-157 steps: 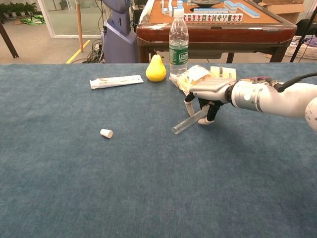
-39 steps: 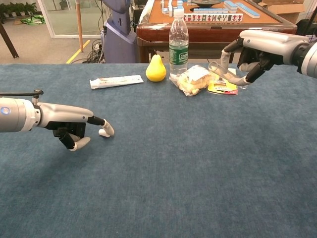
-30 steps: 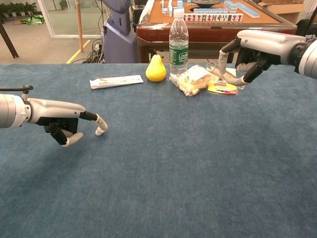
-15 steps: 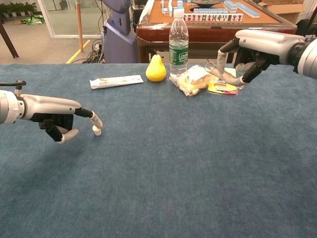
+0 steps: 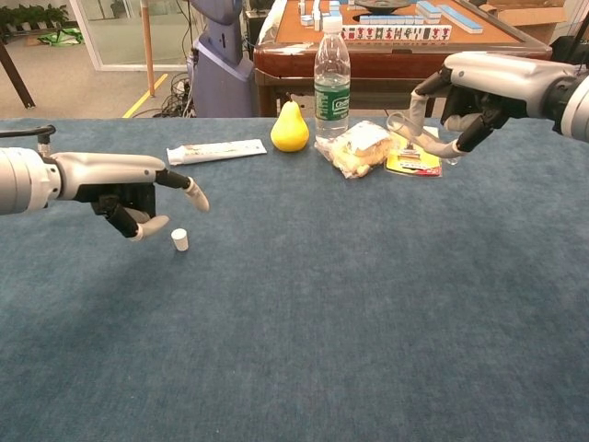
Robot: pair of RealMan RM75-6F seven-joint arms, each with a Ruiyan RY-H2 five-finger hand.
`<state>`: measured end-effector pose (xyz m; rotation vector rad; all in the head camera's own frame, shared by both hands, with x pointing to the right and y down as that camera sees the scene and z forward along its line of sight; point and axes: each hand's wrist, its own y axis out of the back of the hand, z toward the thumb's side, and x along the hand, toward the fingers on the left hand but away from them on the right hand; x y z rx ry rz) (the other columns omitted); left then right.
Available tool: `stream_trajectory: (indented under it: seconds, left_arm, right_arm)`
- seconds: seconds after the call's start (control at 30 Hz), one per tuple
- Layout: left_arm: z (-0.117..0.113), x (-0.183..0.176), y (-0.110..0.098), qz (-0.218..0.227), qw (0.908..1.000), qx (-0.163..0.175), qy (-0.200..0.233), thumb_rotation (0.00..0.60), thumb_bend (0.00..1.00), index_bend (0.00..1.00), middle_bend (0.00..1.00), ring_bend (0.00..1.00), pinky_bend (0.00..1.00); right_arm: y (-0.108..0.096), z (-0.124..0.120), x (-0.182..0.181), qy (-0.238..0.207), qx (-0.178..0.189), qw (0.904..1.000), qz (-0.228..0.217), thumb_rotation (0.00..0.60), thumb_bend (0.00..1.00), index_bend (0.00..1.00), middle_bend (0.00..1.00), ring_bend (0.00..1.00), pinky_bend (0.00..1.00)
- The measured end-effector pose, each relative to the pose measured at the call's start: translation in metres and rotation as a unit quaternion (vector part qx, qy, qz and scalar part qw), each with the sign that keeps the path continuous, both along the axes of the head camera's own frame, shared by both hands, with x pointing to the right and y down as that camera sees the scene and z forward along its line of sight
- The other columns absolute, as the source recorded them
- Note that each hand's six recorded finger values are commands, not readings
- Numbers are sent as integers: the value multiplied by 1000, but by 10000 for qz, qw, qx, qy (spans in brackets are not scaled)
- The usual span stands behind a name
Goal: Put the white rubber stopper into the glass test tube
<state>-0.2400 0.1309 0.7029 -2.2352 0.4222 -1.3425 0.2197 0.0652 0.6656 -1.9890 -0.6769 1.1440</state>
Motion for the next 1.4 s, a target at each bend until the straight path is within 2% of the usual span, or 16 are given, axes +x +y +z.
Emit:
stream_trajectory:
  seconds: [0.17, 0.6, 0.8, 1.07, 1.4]
  left_arm:
    - [10, 4, -5, -38, 9999, 158, 36, 600, 326, 318, 1000, 1000, 1000]
    - [32, 14, -13, 250, 9968, 727, -209, 600, 323, 404, 1000, 1000, 1000]
    - [38, 10, -10, 306, 9962, 750, -317, 600, 309, 407, 1000, 1000, 1000]
    - [41, 0, -8, 315, 9953, 787, -470, 600, 215, 412, 1000, 1000, 1000]
    - [46, -6, -10, 159, 9954, 808, -491, 600, 213, 464, 1000, 1000, 1000]
  right_arm:
    - [1, 0, 2, 10, -9, 10000, 10, 600, 451, 892, 1000, 1000, 1000]
    - [3, 2, 4, 60, -74, 10000, 3, 600, 451, 892, 1000, 1000, 1000]
    - [3, 3, 3, 72, -78, 9999, -10, 600, 451, 892, 1000, 1000, 1000]
    - [4, 5, 2, 75, -108, 9999, -28, 600, 451, 892, 1000, 1000, 1000]
    - [4, 6, 0, 90, -113, 9999, -52, 600, 451, 892, 1000, 1000, 1000]
